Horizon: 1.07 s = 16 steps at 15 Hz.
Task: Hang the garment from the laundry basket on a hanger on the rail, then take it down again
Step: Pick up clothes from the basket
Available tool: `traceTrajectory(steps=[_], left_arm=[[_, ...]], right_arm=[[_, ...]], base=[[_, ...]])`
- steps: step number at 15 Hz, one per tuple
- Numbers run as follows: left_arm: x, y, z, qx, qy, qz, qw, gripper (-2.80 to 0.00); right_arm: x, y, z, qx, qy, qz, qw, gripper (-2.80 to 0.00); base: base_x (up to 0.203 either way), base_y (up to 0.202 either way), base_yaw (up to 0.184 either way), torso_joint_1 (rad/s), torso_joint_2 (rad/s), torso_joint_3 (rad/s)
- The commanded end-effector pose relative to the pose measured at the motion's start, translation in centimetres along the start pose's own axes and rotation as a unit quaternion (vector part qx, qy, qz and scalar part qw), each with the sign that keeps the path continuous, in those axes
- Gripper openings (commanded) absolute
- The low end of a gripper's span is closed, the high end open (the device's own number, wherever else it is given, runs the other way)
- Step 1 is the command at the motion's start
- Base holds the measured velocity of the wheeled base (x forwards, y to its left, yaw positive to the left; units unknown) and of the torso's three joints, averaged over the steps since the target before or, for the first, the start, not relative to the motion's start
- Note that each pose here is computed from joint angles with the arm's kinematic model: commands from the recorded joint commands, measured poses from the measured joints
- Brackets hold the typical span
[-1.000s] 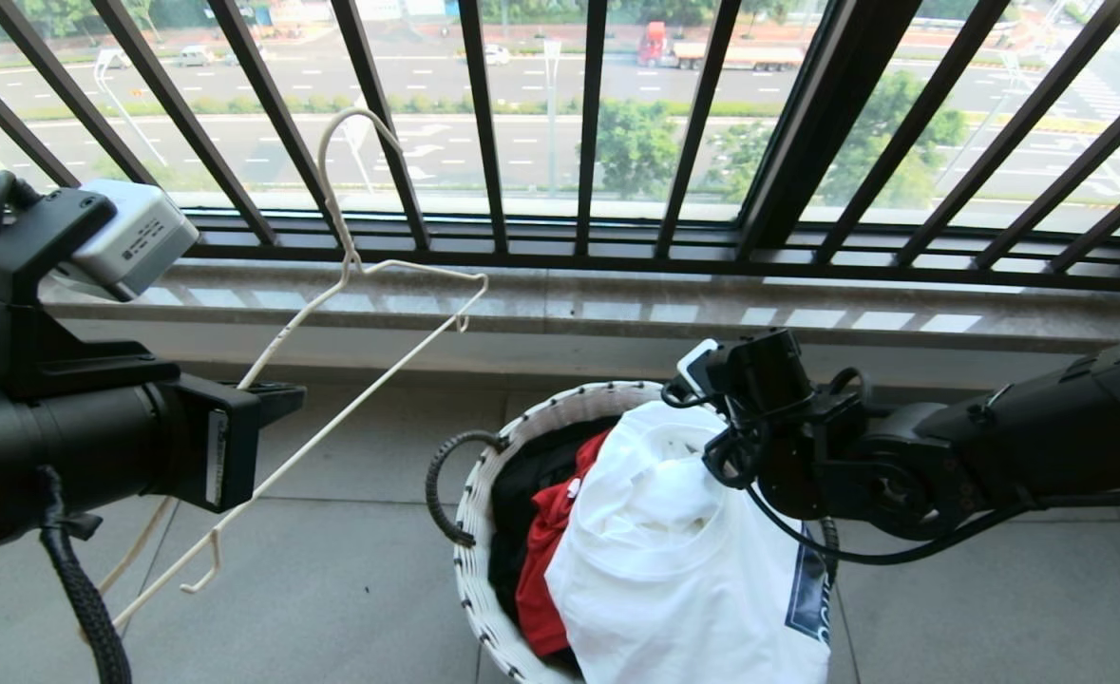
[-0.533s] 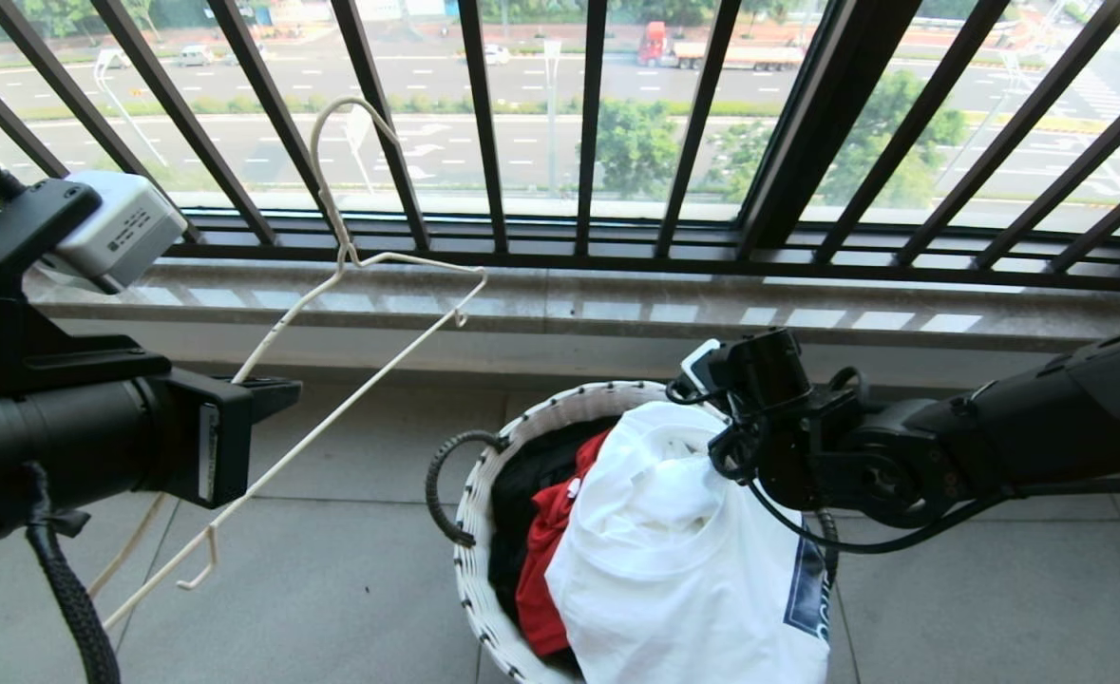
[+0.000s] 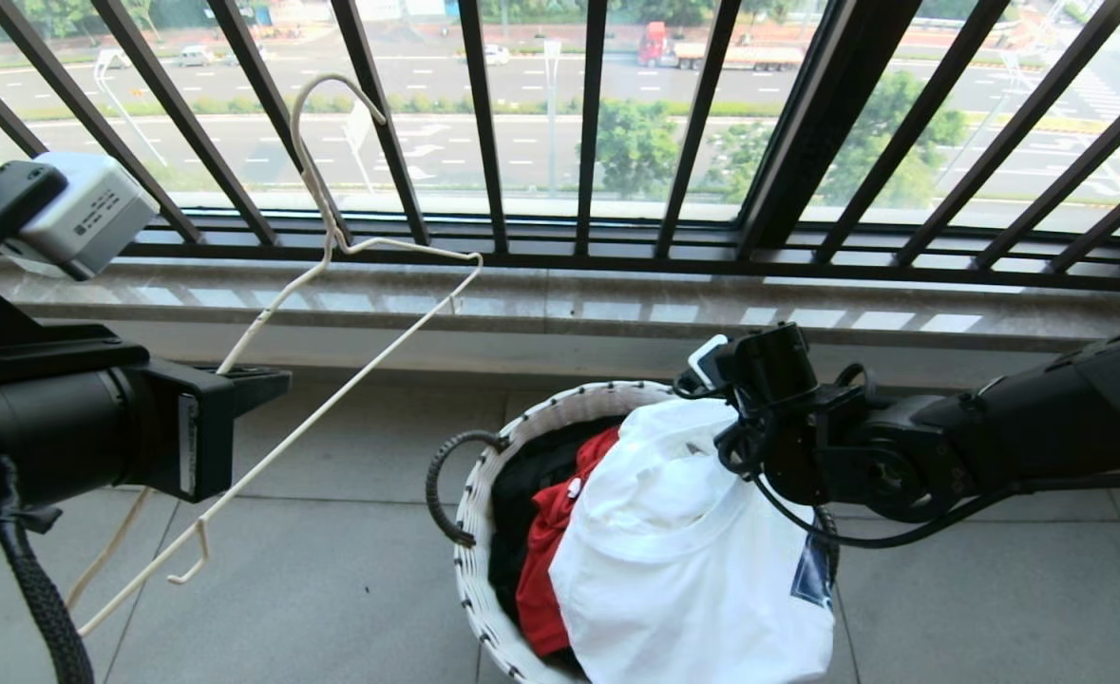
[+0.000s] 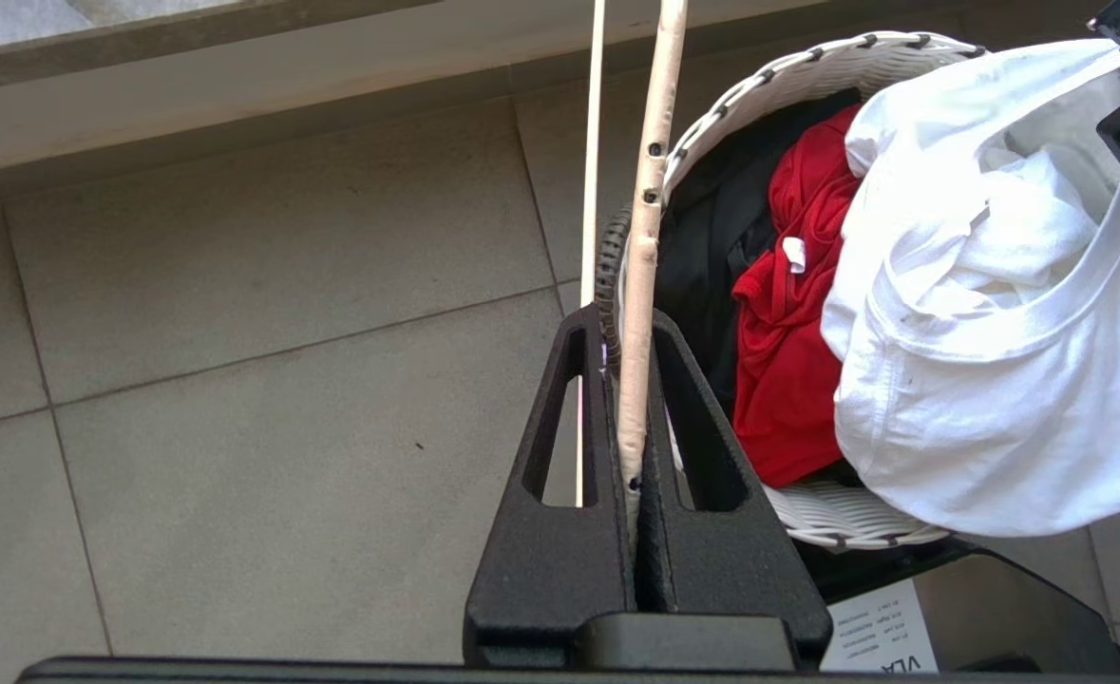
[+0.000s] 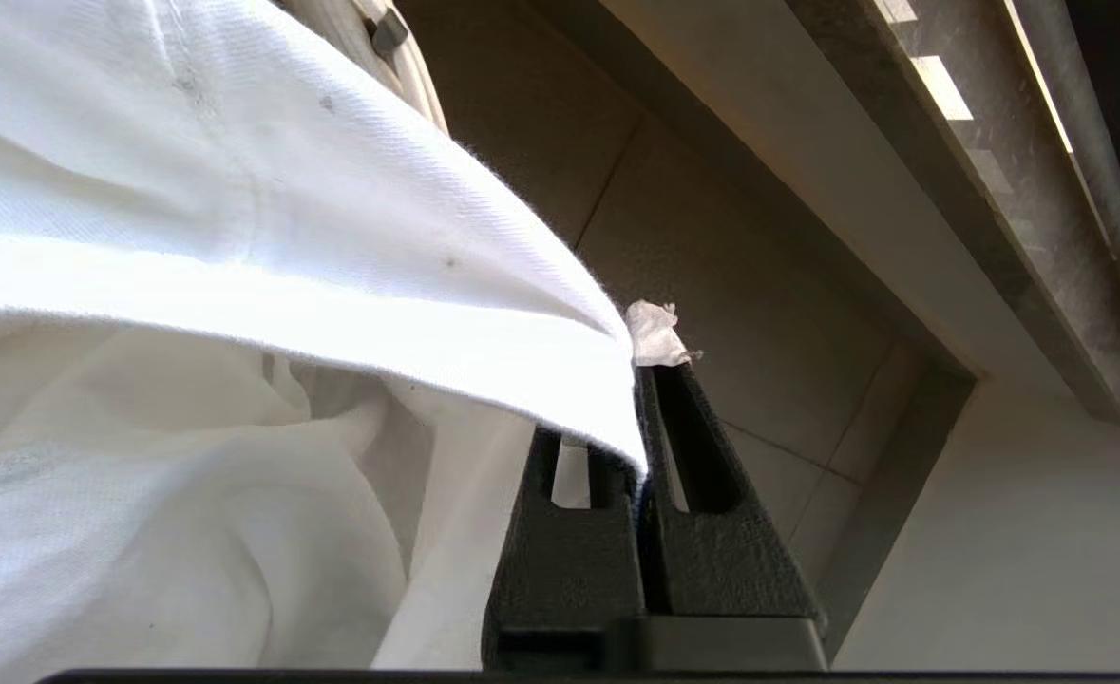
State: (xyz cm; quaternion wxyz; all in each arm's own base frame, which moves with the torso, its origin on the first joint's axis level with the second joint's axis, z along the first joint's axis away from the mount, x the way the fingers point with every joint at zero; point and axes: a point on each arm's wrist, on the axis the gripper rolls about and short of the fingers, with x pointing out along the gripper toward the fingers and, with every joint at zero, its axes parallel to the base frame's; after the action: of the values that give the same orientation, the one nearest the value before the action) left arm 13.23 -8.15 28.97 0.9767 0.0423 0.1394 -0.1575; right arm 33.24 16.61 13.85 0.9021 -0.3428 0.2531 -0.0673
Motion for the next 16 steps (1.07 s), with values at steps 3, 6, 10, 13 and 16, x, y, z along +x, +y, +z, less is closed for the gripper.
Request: traceTrajectory(steps=[3,6,10,13,16], left_arm=[[-0.1,0.1,0.1,-0.002,-0.003,0.001,1.0,-2.8],[-0.1,0.1,0.1,-0.002,-0.003,0.001,1.0,-2.8],[-0.4,0.1,0.1,-0.003,-0.005,0.0,1.0,-2.8],[-0.7,0.2,0.1,-0.001,-0.01,-0.001,0.9999,-2.8],[-1.0,0.3,0.0,0.012,-0.012,-0.001,0.9998,-2.8]], right_arm=[[-1.6,-1.8,0.9,0.023,-0.034,0.016,0.999,-2.8],[-3.5,-3.2,1.5,0.042,-0.073,0.047,0.995,-2.8],[-7.7,-4.7,2.5,0.087,-0.137,0.096,0.982,-2.8],[-10.6,-5.0,2.8,0.107,-0.171,0.121,0.972,-2.8],[-12.8,-5.8,2.9,0.123,-0.199,0.132,0.963,-2.8]], base=[[0.0,0.0,0.0,0.0,0.0,0.0],[0.0,0.0,0.0,0.0,0.0,0.0],[0.0,0.0,0.0,0.0,0.0,0.0],[0.0,0.0,0.0,0.0,0.0,0.0],[0.0,0.0,0.0,0.0,0.0,0.0]])
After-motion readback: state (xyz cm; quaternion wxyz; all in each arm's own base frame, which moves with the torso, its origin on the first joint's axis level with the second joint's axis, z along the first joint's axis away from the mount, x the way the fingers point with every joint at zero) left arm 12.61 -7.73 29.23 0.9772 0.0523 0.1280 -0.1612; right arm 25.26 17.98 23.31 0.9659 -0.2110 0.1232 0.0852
